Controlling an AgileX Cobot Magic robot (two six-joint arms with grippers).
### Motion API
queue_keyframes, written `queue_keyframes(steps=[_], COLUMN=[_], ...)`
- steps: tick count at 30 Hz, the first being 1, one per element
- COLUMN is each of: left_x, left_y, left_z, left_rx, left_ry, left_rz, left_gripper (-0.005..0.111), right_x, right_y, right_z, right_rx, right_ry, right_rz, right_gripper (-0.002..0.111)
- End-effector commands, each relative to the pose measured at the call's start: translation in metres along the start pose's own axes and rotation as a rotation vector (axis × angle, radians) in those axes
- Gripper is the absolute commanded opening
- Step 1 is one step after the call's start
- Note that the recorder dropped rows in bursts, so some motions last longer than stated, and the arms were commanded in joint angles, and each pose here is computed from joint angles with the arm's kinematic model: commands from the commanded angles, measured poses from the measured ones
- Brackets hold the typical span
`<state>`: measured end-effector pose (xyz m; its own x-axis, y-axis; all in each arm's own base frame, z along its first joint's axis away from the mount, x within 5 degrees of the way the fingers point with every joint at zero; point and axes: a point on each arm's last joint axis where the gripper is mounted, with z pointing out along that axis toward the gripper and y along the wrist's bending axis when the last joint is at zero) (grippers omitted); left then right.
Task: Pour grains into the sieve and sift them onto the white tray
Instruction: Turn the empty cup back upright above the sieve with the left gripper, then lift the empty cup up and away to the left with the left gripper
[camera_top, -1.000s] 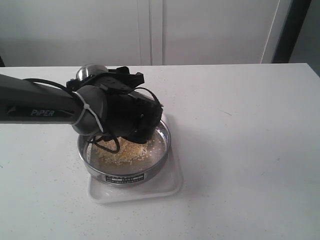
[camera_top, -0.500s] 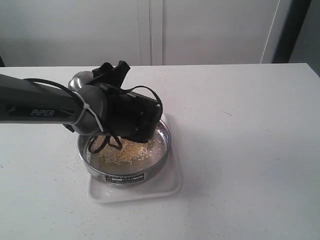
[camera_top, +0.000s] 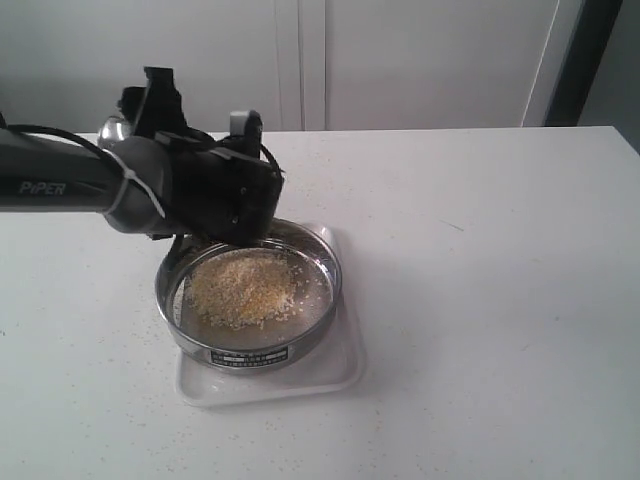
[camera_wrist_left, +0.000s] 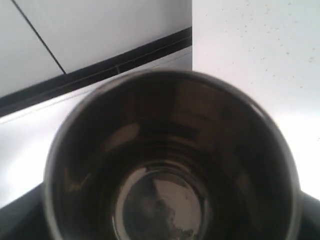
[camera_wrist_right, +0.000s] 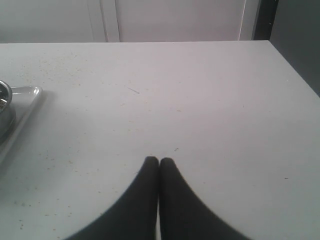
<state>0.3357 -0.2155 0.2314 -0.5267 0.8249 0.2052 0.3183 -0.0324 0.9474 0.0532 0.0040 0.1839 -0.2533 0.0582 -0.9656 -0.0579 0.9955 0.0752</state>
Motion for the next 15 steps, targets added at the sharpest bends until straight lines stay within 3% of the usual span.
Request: queue_keyframes(steps=[1,5,15], left_x=[0.029,0.041,0.05], left_y=[0.025,0.032,0.033], left_z=[0.015,0.032,0.046], left_rx=[-0.054,-0.05,-0.046], left_ry=[0.138,0.166,0.21], left_rz=[-0.197,-0.316,-0.327], left_gripper=[0.0,0.0,0.0], right_x=[0.001,0.001,0.001], right_y=[0.0,0.0,0.0], right_z=[0.001,0.001,0.001], right_rx=[0.001,0.001,0.001], right_ry=[-0.004,-0.004,-0.004], right_rz=[-0.006,-0.006,-0.006], right_gripper=[0.0,0.0,0.0])
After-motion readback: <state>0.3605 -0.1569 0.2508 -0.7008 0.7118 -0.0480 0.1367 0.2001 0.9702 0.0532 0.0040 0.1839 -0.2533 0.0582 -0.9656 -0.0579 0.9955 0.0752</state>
